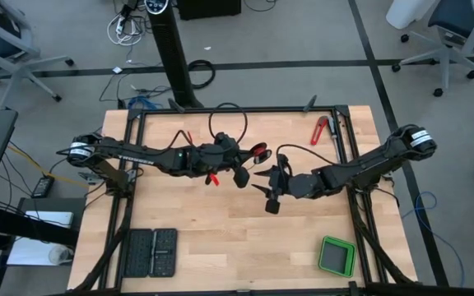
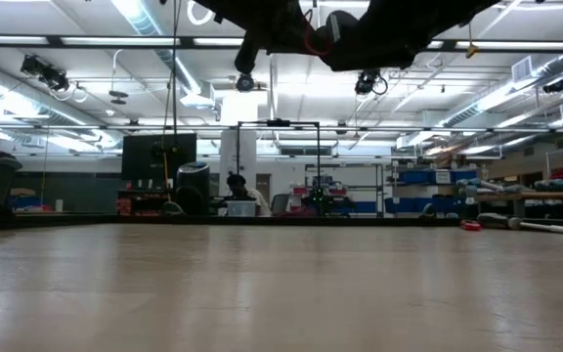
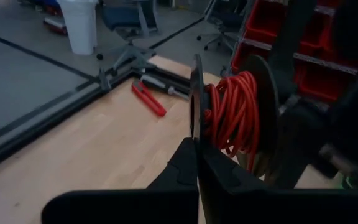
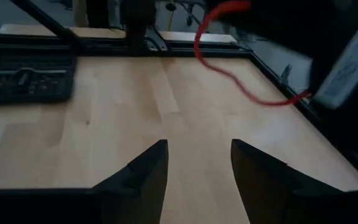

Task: Coil cords
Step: Coil the red wire onto the black spool

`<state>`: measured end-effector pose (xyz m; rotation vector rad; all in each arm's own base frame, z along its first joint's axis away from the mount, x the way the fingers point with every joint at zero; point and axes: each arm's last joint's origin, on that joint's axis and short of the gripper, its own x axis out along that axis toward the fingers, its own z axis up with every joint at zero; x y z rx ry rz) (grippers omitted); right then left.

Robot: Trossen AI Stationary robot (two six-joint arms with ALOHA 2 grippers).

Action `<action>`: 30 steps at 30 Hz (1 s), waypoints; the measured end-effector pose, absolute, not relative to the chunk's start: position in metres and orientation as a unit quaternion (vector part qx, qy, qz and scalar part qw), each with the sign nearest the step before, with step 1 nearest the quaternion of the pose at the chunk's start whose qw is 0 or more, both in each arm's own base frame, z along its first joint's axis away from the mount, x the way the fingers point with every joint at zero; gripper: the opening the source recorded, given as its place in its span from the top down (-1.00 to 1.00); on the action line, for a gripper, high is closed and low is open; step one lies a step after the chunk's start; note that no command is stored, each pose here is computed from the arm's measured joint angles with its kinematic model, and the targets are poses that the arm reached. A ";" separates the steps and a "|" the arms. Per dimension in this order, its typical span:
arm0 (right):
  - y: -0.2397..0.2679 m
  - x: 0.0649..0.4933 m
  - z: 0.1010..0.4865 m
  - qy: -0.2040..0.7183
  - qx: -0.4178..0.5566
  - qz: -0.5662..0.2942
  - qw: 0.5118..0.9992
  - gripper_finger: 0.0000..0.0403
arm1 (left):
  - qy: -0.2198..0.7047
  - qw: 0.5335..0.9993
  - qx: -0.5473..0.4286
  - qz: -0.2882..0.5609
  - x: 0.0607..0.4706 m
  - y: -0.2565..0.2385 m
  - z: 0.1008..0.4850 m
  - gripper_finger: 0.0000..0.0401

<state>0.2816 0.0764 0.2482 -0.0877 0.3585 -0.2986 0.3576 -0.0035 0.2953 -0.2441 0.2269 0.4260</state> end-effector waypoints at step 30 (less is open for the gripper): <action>0.109 0.299 0.254 0.057 -0.246 -0.252 0.934 0.32 | 0.073 0.960 -0.150 0.225 0.359 -0.004 0.301 1.00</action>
